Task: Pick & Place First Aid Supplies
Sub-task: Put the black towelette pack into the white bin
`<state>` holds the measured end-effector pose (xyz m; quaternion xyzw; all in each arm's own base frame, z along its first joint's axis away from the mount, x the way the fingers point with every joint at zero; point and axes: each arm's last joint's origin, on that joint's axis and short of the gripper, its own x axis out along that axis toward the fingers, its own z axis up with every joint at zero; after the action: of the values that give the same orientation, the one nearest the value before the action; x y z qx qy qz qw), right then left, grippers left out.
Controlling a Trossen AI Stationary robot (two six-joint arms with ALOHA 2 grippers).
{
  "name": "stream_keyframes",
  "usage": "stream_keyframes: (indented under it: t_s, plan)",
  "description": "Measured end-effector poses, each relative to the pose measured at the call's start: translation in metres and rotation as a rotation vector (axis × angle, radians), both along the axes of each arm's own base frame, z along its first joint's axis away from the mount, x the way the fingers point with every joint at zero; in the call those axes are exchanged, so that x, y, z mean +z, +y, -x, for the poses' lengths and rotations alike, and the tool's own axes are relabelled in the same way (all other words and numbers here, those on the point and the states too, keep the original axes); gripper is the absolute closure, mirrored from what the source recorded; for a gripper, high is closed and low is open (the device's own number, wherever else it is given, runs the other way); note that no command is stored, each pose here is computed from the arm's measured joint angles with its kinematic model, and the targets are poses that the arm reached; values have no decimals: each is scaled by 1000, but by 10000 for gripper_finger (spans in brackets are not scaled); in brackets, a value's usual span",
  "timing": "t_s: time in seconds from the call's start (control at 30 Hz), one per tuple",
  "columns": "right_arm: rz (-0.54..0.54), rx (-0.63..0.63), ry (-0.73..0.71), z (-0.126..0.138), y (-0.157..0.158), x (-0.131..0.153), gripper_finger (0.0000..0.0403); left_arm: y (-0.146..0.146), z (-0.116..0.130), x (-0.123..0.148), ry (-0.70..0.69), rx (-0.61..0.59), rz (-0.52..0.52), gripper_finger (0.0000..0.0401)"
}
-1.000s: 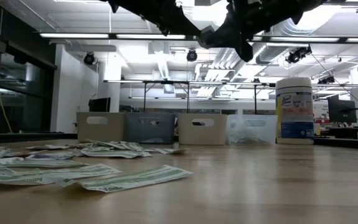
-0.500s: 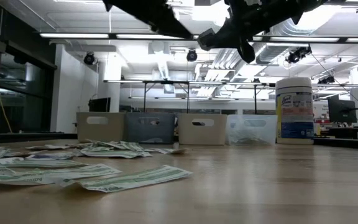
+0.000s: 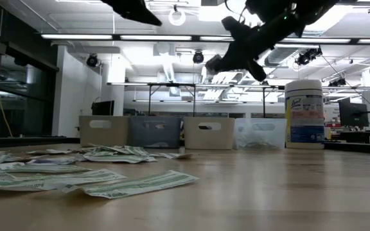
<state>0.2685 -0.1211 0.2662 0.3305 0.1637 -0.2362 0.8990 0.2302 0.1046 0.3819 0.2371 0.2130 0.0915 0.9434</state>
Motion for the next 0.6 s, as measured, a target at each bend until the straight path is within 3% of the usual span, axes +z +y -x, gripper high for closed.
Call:
stream_keyframes:
  t_s: [0.2,0.33,0.6]
  plan:
    - [-21,-13,15,-8,-16,-17,402,-8,22,-21,-8,16,54,240]
    - [-12,24,63,-19,-28,-21,403,-15,33,-44,-101,2,134,240]
    - [26,101,331,-45,-56,-20,403,-26,54,-84,-219,26,305,240]
